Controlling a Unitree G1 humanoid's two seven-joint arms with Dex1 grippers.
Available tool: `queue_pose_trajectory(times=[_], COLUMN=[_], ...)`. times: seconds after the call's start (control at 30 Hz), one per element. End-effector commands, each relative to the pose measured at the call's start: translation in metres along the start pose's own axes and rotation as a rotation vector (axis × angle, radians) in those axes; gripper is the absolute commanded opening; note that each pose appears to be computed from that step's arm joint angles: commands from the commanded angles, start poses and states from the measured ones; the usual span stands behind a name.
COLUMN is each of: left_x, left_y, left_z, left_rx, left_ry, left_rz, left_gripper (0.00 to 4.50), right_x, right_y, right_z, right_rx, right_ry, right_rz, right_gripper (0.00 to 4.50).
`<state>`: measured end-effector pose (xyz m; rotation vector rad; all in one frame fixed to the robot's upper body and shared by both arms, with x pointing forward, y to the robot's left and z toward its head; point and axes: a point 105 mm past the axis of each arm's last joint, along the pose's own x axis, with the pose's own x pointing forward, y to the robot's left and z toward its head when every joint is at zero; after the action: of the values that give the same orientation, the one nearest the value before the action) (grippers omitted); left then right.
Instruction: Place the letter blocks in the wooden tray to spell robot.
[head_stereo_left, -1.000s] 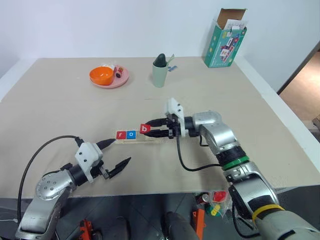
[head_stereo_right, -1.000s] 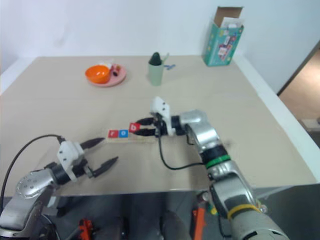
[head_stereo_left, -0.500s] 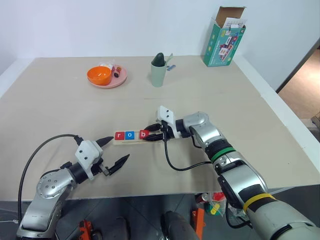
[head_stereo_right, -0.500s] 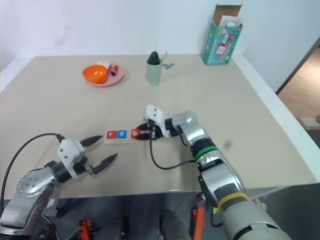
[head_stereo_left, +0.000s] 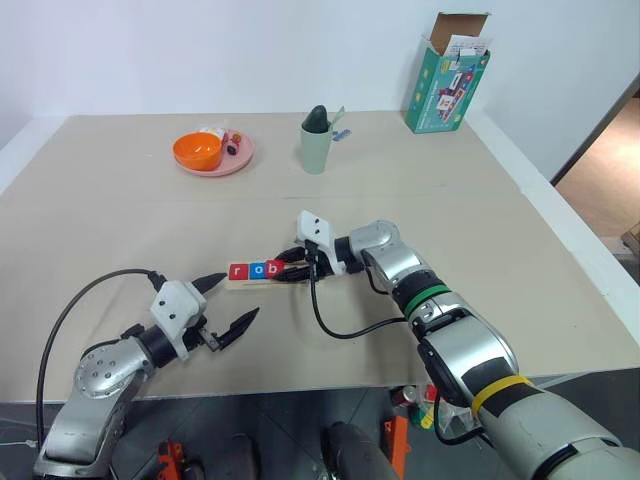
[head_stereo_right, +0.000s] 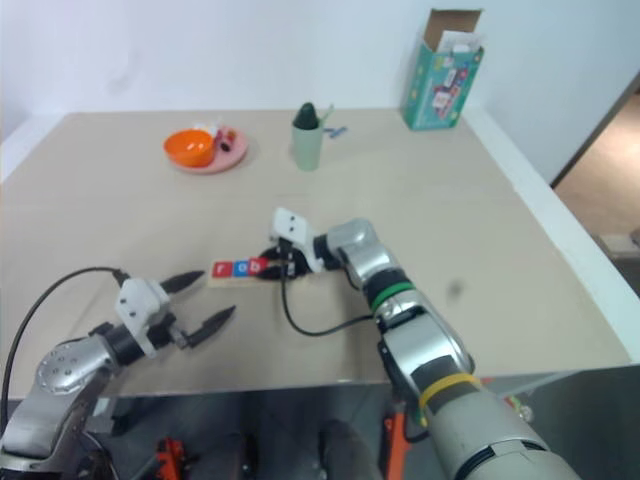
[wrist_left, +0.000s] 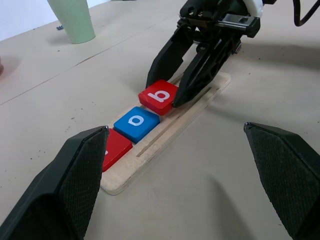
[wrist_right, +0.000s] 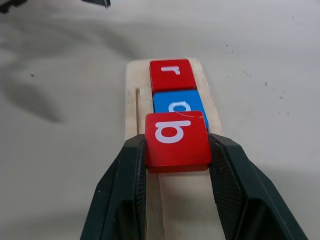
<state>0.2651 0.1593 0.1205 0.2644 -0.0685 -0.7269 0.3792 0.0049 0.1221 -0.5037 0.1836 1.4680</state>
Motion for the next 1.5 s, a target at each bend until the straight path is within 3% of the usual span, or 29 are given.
queue_pose_trajectory(times=[0.03, 1.33, 1.4, 1.5], left_x=[0.000, -0.001, 0.001, 0.003], left_y=[-0.002, -0.010, -0.008, -0.007], left_z=[0.011, -0.005, -0.003, -0.001], left_rx=[0.032, 0.030, 0.032, 0.034], left_ry=[-0.023, -0.017, -0.022, -0.026], left_rz=[-0.001, 0.011, 0.018, 0.018], left_gripper=[4.50, 4.50, 4.50, 4.50], right_x=[-0.007, 0.006, 0.006, 0.005], right_y=[-0.010, -0.009, -0.009, -0.009], right_z=[0.014, 0.011, 0.011, 0.011], right_rx=[-0.043, -0.023, -0.012, -0.004], right_ry=[-0.023, 0.002, -0.003, -0.006], right_rz=[-0.026, -0.029, -0.026, -0.025], right_gripper=[1.21, 1.21, 2.32, 3.28])
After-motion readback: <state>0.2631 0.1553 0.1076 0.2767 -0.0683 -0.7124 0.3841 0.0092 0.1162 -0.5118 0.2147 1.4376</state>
